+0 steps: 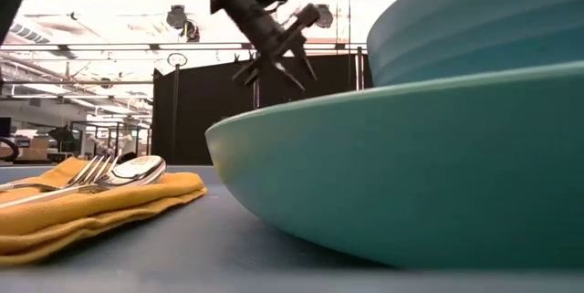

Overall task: Set up tray
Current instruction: Put the table knife on the blue serving tray

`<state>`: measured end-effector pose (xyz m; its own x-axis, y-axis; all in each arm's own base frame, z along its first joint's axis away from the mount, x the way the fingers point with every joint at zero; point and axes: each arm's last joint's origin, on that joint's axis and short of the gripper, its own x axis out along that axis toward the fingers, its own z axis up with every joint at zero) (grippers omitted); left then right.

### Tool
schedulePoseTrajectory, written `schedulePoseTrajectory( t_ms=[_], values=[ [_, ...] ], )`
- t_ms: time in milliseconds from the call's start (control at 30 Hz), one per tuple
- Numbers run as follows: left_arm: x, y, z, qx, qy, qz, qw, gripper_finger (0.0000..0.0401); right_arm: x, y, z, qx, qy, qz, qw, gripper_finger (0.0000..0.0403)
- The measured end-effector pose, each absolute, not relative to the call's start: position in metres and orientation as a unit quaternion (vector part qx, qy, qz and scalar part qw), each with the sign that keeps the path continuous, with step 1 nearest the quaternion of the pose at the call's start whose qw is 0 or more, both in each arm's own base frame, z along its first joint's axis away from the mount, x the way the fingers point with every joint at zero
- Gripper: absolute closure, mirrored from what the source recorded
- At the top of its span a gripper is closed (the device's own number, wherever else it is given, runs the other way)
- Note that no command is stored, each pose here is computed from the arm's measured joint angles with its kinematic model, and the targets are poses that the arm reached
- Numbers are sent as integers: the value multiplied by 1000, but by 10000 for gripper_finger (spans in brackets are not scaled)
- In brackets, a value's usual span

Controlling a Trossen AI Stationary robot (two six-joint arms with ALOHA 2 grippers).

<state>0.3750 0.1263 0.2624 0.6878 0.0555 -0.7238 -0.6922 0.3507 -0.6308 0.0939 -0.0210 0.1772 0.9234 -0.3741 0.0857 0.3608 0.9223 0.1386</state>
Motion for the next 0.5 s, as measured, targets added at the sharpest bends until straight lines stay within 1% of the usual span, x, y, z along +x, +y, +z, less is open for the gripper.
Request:
schedulePoseTrajectory(
  t_ms=[33, 67, 200, 267, 367, 500],
  values=[
    [381, 126, 264, -498, 338, 254, 757, 277, 94, -21, 177, 60, -55, -188, 979, 280],
    [384, 128, 263, -486, 372, 270, 743, 277, 94, -21, 177, 60, -55, -188, 979, 280],
    [391, 138, 242, -454, 507, 347, 645, 288, 94, -21, 177, 60, -53, -188, 979, 280],
    [394, 141, 234, -443, 545, 363, 612, 297, 94, -21, 177, 60, -53, -188, 979, 280],
    [403, 140, 223, -436, 556, 374, 601, 311, 94, -21, 177, 60, -53, -188, 979, 280],
    [414, 139, 214, -444, 530, 383, 613, 328, 94, -21, 177, 60, -53, -188, 979, 280]
  ],
)
